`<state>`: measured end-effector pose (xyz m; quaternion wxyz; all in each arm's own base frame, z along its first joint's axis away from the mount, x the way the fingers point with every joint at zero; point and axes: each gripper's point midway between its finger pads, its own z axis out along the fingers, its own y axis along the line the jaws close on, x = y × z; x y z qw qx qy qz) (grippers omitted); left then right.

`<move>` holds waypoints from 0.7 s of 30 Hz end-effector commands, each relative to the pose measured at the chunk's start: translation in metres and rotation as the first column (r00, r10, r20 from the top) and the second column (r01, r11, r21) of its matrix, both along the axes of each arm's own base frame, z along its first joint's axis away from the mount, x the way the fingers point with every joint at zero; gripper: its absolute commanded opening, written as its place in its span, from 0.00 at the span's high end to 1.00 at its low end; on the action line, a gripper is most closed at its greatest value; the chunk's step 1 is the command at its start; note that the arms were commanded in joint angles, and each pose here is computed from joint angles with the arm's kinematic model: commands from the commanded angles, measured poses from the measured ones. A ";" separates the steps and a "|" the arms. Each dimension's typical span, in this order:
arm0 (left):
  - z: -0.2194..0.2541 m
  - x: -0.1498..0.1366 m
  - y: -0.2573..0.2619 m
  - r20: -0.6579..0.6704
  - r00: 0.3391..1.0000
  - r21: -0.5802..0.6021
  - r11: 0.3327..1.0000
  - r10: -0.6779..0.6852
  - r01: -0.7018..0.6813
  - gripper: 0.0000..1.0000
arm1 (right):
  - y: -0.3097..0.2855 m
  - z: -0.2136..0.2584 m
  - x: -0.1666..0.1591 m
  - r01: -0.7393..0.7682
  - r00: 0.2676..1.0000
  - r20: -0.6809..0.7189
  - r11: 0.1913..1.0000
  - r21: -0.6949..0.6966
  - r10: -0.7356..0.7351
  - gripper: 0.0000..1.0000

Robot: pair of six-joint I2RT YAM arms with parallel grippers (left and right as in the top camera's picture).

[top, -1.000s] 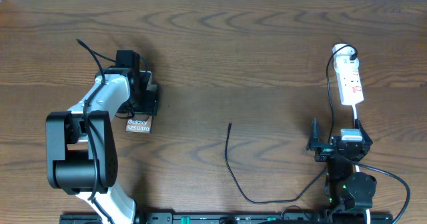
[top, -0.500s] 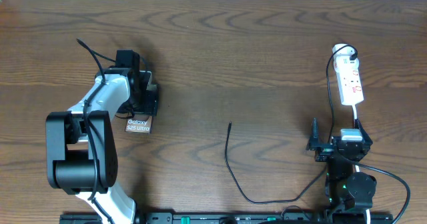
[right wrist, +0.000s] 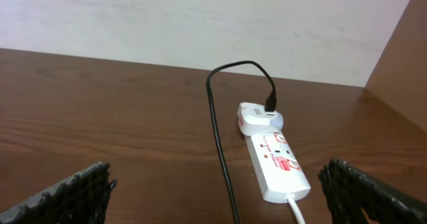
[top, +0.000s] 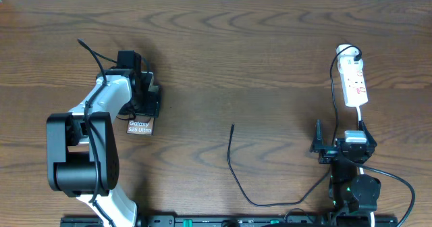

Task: Plug charger to phone and switch on socket
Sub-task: 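Close the left gripper on the phone's bottom edge, then lift the phone with the left gripper and turn it upright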

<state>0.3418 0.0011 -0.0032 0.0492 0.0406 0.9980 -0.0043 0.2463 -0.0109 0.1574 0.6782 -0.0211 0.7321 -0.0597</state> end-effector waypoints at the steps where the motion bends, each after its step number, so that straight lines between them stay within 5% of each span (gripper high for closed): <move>1: -0.008 -0.007 -0.001 -0.016 1.000 -0.002 1.000 -0.006 0.006 0.93 | 0.001 0.000 0.000 -0.005 1.000 0.001 1.000 0.011 0.005 0.01; 10: 0.003 0.007 0.000 0.032 0.999 0.000 1.000 -0.007 0.007 0.93 | 0.001 0.000 0.000 -0.005 1.000 0.001 1.000 0.011 0.005 0.01; 21: 0.128 0.045 -0.012 0.314 0.949 -0.062 0.997 -0.013 0.035 0.93 | 0.001 0.000 0.000 -0.005 1.000 0.001 1.000 0.011 0.005 0.01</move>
